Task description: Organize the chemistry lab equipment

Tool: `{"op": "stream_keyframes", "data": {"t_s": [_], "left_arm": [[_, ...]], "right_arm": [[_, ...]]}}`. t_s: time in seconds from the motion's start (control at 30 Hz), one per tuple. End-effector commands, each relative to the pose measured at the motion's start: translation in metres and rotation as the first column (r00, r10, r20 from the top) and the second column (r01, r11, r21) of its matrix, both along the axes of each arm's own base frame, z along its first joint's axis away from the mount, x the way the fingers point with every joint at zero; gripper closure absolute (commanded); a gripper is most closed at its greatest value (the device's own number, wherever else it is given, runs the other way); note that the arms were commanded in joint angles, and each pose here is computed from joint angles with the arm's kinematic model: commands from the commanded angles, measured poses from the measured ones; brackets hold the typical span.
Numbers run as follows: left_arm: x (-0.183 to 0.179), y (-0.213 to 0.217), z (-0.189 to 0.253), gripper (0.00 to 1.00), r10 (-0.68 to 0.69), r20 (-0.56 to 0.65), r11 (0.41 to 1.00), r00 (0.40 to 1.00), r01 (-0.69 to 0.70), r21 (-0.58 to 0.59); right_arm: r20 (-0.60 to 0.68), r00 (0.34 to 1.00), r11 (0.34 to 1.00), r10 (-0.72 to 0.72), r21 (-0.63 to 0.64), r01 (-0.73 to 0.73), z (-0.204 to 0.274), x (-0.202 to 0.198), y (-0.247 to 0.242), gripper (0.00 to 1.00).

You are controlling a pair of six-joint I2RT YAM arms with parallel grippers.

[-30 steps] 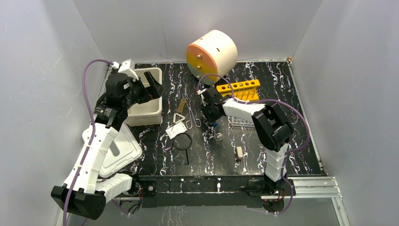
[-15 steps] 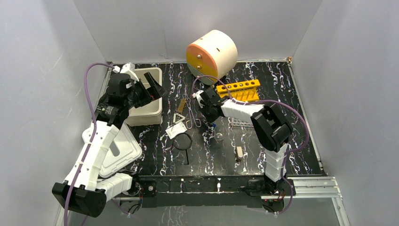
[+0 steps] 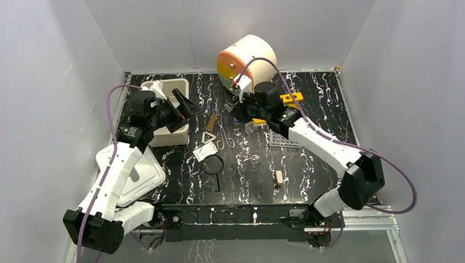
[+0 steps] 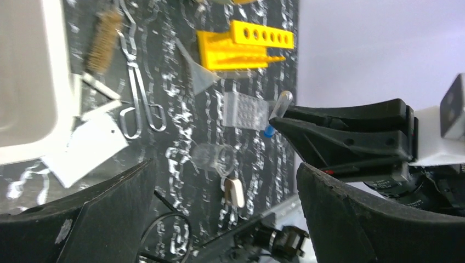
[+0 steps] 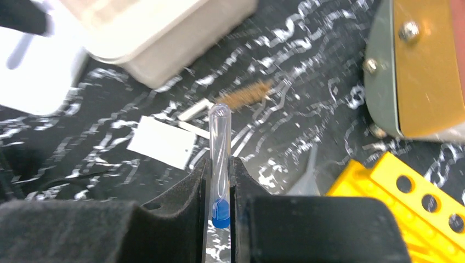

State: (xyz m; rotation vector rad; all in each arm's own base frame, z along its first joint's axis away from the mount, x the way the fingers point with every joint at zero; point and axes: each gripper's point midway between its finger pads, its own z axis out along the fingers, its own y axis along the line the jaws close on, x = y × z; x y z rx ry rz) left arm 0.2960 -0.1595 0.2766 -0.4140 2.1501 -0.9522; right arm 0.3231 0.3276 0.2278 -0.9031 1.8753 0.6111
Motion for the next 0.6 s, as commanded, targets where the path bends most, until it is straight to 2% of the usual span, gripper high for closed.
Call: {"op": "stream_keyframes", "data": {"t_s": [0.0, 0.17, 0.27, 0.37, 0.4, 0.47, 0.57], "left_arm": [[-0.012, -0.036, 0.027, 0.02, -0.17, 0.016, 0.968, 0.985, 0.17, -0.185], [-0.015, -0.055, 0.004, 0.06, -0.259, -0.084, 0.935, 0.962, 0.227, -0.273], [-0.016, -0.067, 0.002, 0.07, -0.293, -0.074, 0.909, 0.953, 0.254, -0.331], [-0.019, -0.078, -0.011, 0.09, -0.322, -0.116, 0.9, 0.94, 0.266, -0.346], [-0.021, -0.081, -0.016, 0.13, -0.334, -0.128, 0.898, 0.934, 0.273, -0.346], [-0.024, -0.089, -0.024, 0.31, -0.358, -0.147, 0.891, 0.922, 0.291, -0.347], [-0.028, -0.1, -0.031, 0.46, -0.388, -0.164, 0.881, 0.907, 0.313, -0.354]], "right_arm": [[-0.01, 0.981, 0.969, 0.194, 0.155, -0.19, 0.033, -0.041, 0.02, 0.82], [-0.062, 0.955, 0.938, 0.289, 0.22, -0.269, 0.038, -0.065, 0.026, 0.82], [-0.1, 0.943, 0.929, 0.318, 0.231, -0.289, 0.034, -0.072, 0.027, 0.82], [-0.112, 0.935, 0.922, 0.336, 0.241, -0.303, 0.033, -0.077, 0.028, 0.83], [-0.116, 0.931, 0.919, 0.346, 0.243, -0.311, 0.033, -0.079, 0.028, 0.83], [-0.133, 0.922, 0.914, 0.363, 0.241, -0.325, 0.03, -0.081, 0.03, 0.83], [-0.155, 0.914, 0.916, 0.376, 0.212, -0.341, 0.023, -0.081, 0.03, 0.83]]}}
